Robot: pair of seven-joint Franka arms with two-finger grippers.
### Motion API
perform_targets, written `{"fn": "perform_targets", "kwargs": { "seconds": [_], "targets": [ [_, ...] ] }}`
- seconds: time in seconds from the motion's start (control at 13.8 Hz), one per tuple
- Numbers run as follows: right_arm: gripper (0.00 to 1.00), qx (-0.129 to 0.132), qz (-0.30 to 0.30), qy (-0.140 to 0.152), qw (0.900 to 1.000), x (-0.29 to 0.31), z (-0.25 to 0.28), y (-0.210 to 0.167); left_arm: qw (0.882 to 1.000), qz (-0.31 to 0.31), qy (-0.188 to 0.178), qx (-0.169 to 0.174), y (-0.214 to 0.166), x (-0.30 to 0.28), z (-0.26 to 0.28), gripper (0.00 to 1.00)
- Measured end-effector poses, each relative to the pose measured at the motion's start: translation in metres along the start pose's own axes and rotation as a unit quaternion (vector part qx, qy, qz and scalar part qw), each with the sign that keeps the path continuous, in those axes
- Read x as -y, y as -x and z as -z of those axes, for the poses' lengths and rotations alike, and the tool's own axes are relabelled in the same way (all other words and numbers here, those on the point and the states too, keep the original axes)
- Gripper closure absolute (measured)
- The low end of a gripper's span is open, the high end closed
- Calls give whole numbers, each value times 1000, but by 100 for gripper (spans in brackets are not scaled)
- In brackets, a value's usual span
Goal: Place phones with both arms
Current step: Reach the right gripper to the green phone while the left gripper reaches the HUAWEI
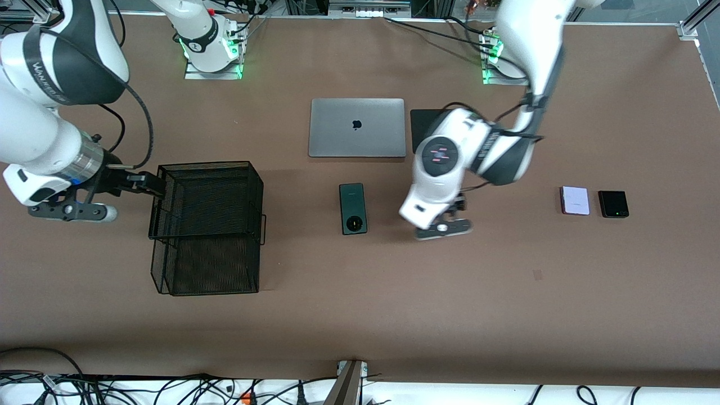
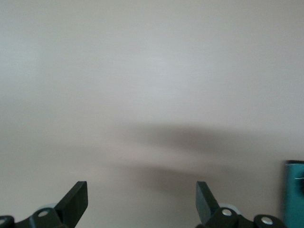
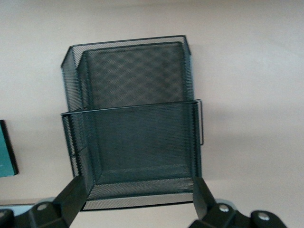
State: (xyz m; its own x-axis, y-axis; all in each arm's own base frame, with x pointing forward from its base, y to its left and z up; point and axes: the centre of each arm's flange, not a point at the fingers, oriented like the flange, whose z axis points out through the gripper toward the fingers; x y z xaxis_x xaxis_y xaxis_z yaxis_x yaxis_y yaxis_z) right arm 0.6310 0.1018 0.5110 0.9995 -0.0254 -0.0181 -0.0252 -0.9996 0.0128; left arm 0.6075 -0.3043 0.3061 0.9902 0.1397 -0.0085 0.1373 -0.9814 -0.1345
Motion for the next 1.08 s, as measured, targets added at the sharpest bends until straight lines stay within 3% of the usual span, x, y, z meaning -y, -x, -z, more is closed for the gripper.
{"fn": "perform_targets", "kwargs": {
  "seconds": [0.29,0.43,0.58,0.79,1.08],
  "targets": [
    [0,-2,57,-1,998,92,-3,22,999,-36,-27,7,-26,129,-7,0],
    [0,-15,39,-11,999,153,-18,33,998,-53,-17,-4,-32,186,-13,0],
    [0,-26,25,-27,999,216,-49,40,998,-58,-4,-26,-28,233,-26,0],
    [0,-21,10,-47,999,293,-107,42,996,-58,11,-62,-14,284,-64,0],
    [0,-33,14,-82,996,354,-189,33,994,-68,3,-83,12,340,-111,0]
  ]
}}
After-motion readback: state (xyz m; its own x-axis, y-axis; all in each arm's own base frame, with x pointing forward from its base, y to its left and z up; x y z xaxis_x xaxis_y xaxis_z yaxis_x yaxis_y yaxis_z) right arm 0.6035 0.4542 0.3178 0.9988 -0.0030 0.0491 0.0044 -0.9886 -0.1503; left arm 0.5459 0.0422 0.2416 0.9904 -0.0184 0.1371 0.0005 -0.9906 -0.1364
